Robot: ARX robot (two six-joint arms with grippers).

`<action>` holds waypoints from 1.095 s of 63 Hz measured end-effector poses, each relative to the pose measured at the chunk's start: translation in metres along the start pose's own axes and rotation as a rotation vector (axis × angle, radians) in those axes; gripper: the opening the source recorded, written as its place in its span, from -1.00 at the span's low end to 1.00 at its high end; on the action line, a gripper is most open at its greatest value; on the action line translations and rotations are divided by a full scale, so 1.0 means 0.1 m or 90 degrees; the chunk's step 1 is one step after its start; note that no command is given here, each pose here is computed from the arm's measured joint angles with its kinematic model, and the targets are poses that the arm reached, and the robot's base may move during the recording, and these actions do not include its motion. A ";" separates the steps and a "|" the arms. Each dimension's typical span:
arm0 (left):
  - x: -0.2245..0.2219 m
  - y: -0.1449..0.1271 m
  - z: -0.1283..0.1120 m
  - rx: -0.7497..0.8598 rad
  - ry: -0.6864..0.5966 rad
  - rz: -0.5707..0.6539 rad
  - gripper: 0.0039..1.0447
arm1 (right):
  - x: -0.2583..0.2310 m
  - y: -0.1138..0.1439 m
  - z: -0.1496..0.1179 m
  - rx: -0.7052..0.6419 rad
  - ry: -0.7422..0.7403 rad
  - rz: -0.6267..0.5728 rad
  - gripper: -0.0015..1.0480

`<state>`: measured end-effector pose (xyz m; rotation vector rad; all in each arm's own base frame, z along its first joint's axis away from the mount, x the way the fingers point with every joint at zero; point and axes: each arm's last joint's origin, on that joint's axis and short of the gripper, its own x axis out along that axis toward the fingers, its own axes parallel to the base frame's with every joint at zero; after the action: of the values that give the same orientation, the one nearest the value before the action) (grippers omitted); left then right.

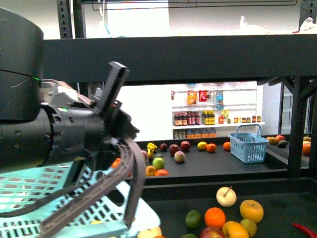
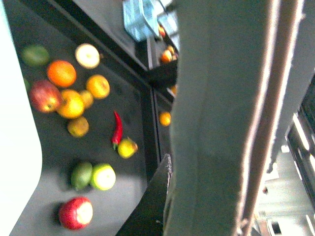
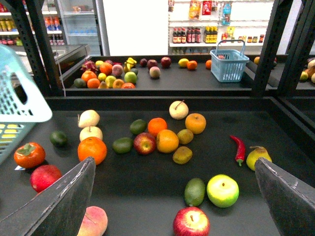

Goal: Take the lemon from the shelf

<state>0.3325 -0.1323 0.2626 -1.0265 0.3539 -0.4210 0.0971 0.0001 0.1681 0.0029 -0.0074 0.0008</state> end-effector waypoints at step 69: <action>-0.88 1.43 2.07 -0.225 -0.516 -0.110 -0.88 | 0.00 0.00 0.00 0.000 0.000 0.000 0.86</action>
<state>0.3782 0.1297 0.2437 -1.4848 -0.4059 -0.0669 0.0971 0.0001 0.1682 0.0029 -0.0082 0.0012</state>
